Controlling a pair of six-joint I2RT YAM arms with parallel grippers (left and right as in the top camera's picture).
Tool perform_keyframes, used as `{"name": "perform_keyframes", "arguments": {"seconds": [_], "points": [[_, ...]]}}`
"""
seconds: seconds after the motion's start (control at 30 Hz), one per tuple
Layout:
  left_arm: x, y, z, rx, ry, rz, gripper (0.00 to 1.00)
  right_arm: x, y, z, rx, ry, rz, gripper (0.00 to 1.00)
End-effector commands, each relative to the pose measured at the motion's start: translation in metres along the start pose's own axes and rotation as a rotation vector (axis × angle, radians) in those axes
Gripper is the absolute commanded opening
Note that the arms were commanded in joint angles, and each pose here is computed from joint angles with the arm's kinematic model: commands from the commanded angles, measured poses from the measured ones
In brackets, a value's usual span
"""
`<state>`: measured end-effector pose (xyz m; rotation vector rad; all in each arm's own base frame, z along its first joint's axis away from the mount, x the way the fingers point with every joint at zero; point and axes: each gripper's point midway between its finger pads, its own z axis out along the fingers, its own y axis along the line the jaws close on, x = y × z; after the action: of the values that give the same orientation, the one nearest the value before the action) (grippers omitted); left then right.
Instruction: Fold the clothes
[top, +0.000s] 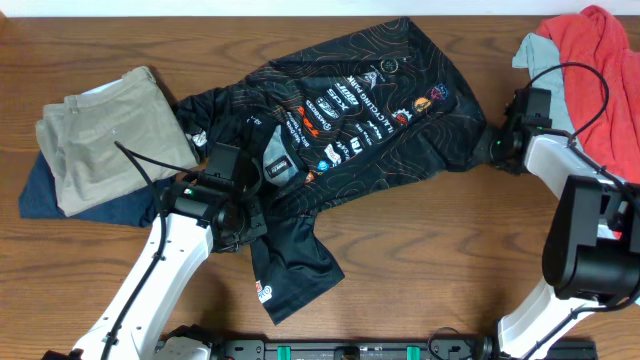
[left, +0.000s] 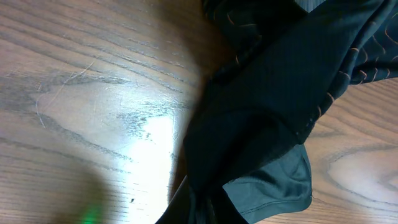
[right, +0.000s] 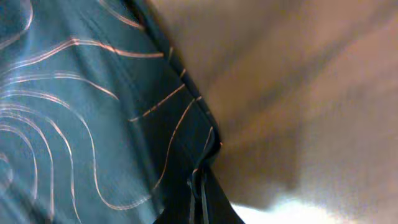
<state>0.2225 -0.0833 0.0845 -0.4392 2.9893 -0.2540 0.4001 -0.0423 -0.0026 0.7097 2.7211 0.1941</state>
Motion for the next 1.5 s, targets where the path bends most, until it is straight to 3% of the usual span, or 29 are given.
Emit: {"name": "perform_keyframes", "arguments": {"seconds": [0.0, 0.23, 0.43, 0.8, 1.17, 1.3, 1.47], "points": [[0.000, -0.012, -0.003, 0.076, 0.004, 0.062, 0.06, 0.014, -0.012, -0.016, 0.006, 0.047, 0.021, 0.01], [-0.017, -0.051, -0.051, 0.259, -0.109, 0.162, 0.06, -0.012, 0.017, -0.137, -0.108, -0.097, -0.039, 0.01], [-0.031, -0.080, -0.141, 0.436, -0.342, 0.242, 0.06, -0.015, 0.031, -0.252, -0.157, -0.263, -0.103, 0.01], [-0.038, -0.046, -0.318, 0.593, -0.865, 0.097, 0.06, -0.014, 0.023, -0.431, -0.203, -0.641, -0.080, 0.01], [-0.035, -0.021, -0.389, 0.502, -1.133, 0.091, 0.06, -0.008, 0.007, -0.505, -0.126, -0.842, -0.045, 0.01], [-0.043, -0.013, -0.398, 0.481, -1.182, 0.030, 0.06, -0.015, 0.003, -0.503, -0.100, -0.849, -0.032, 0.01], [-0.064, -0.017, -0.384, 0.476, -1.127, -0.012, 0.06, -0.037, 0.007, -0.472, -0.097, -0.757, -0.033, 0.00]]}}
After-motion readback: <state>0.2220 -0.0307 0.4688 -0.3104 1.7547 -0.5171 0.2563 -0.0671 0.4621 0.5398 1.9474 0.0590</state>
